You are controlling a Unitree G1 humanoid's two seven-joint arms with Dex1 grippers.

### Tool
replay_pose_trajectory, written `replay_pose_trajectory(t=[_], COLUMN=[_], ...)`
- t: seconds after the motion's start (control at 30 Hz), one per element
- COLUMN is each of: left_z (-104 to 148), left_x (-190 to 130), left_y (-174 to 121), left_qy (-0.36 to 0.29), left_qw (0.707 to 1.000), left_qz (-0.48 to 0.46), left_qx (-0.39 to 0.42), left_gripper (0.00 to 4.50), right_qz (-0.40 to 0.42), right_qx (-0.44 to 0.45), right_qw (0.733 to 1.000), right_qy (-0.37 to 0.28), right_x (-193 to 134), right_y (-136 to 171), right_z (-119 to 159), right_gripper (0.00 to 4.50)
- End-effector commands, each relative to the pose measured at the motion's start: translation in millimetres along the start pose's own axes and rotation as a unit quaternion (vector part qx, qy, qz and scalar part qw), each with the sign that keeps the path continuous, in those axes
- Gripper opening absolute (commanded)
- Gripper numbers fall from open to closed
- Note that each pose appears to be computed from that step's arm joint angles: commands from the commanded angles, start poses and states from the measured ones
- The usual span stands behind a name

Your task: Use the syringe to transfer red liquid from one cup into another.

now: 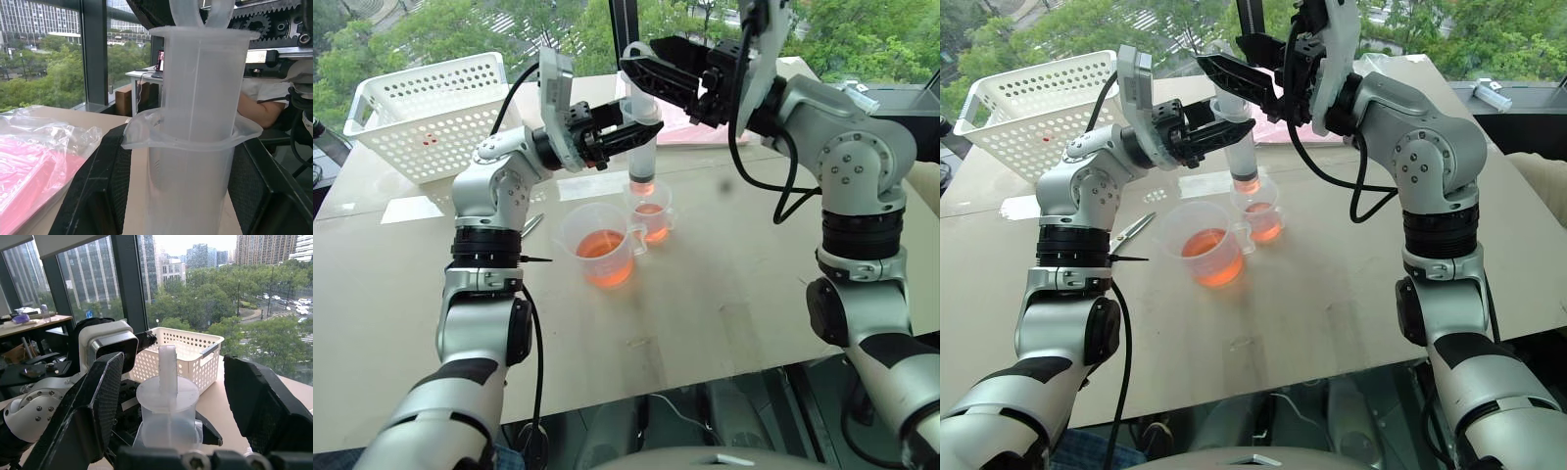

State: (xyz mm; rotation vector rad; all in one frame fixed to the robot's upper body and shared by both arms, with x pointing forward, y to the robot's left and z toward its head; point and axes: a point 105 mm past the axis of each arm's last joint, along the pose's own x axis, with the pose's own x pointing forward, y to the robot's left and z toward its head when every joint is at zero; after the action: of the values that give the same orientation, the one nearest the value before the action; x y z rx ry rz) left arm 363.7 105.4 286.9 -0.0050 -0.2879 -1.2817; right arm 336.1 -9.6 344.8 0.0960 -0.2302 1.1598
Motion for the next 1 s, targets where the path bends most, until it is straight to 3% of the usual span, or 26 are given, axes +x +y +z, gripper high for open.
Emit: replay_pose_trajectory(t=[0.03,0.13,0.2,0.6,1.0], left_z=[14,13,11,18,26], left_x=[3,2,3,8,8], left_y=[-4,-4,-5,-3,-1], left_qy=[-0.014,-0.013,-0.010,-0.026,-0.052], left_qw=[0.999,0.999,0.999,0.999,0.998], left_qz=[-0.008,-0.008,-0.009,-0.007,0.001], left_qx=[0.033,0.034,0.038,0.041,0.040], left_gripper=[2.16,2.16,2.16,2.16,2.16], right_qz=[0.005,0.008,0.008,-0.027,-0.029], right_qx=[-0.020,-0.016,-0.014,-0.013,-0.020], right_qw=[1.000,1.000,1.000,0.996,0.992], right_qy=[-0.013,-0.009,-0.006,0.084,0.120], right_x=[1,1,1,-4,-9], right_y=[4,5,5,-7,-7], right_z=[13,12,11,-29,-46], right_gripper=[2.25,0.67,0.02,0.02,0.02])
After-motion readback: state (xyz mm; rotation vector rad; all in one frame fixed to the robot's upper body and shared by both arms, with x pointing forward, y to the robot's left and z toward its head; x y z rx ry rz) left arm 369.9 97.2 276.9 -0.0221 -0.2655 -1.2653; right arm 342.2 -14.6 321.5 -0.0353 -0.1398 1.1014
